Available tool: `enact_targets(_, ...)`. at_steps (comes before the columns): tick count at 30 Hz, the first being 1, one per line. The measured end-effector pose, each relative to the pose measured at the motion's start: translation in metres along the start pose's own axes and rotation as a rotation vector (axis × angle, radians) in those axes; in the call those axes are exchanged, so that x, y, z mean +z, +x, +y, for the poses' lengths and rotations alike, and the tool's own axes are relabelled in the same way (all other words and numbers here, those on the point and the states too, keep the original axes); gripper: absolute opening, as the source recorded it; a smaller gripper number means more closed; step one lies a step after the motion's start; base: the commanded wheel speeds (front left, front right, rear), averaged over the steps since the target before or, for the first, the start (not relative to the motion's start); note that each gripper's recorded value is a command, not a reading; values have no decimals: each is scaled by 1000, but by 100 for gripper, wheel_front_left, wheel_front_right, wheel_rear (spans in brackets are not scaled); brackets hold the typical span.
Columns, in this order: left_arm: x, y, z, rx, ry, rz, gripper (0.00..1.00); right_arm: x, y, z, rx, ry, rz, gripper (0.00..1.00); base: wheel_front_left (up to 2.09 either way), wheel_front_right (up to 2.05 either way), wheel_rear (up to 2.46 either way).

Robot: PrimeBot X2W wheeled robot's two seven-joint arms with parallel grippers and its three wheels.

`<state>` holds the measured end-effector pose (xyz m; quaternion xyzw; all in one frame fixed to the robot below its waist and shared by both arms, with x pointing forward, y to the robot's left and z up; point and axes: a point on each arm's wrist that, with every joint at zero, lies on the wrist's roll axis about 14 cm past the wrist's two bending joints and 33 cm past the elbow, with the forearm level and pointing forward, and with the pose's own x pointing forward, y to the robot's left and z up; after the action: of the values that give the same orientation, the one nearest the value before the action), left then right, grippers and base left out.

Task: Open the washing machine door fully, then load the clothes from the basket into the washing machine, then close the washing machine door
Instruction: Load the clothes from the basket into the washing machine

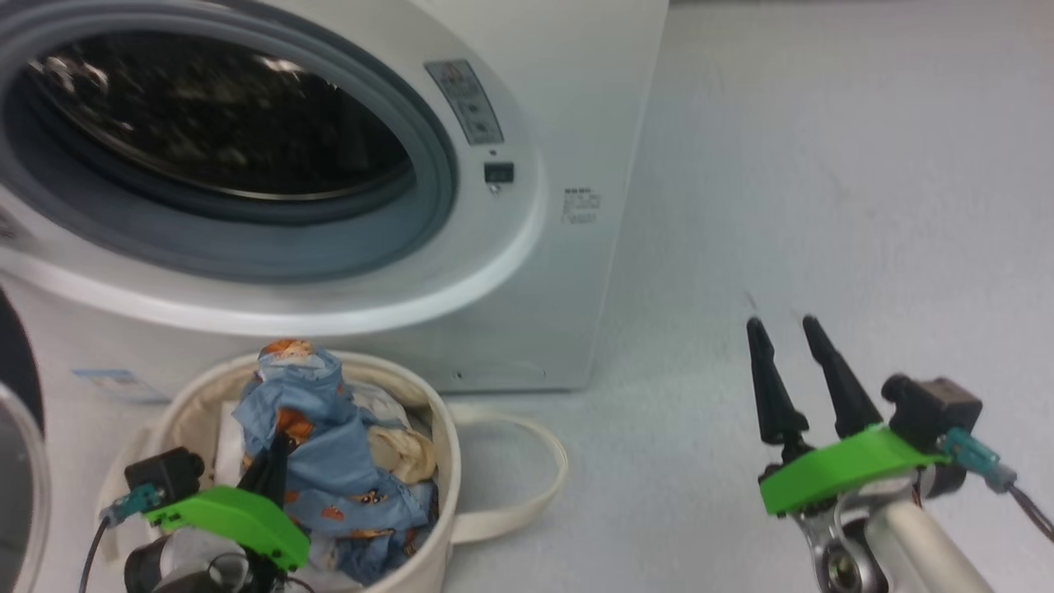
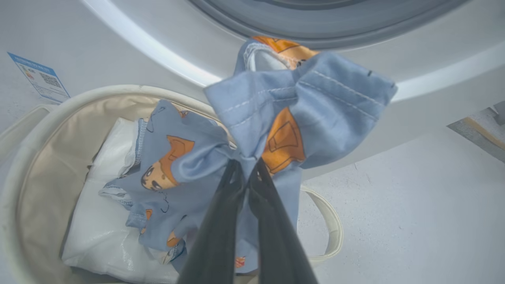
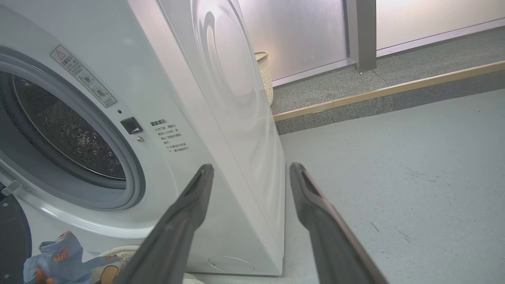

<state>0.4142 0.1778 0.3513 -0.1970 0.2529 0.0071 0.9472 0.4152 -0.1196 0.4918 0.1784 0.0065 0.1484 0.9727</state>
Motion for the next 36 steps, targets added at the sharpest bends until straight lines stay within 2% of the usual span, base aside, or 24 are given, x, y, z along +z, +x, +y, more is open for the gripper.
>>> enact_targets(5, 42, -32, -1, -42, 1, -154, 0, 8, -22, 16, 23, 10, -19, 100, 0, 0, 0)
enact_targets(8, 70, -51, -13, -96, 18, -260, 0, 12, -32, 25, 41, 9, -28, 100, 0, 0, 0)
enact_targets(17, 136, -95, -42, -225, 106, -485, 0, 35, -40, 40, 80, -5, -98, 100, 0, 0, 0)
enact_targets(30, 238, -136, -102, -361, 237, -665, 0, 31, -54, 30, 40, 4, -94, 100, 0, 0, 0)
enact_targets(33, 240, -129, -106, -361, 238, -661, 0, 27, -54, 27, 27, 14, -85, 100, 0, 0, 0)
enact_targets(36, 225, -106, -93, -315, 236, -600, 0, 23, -54, 23, 13, 21, -74, 100, 0, 0, 0)
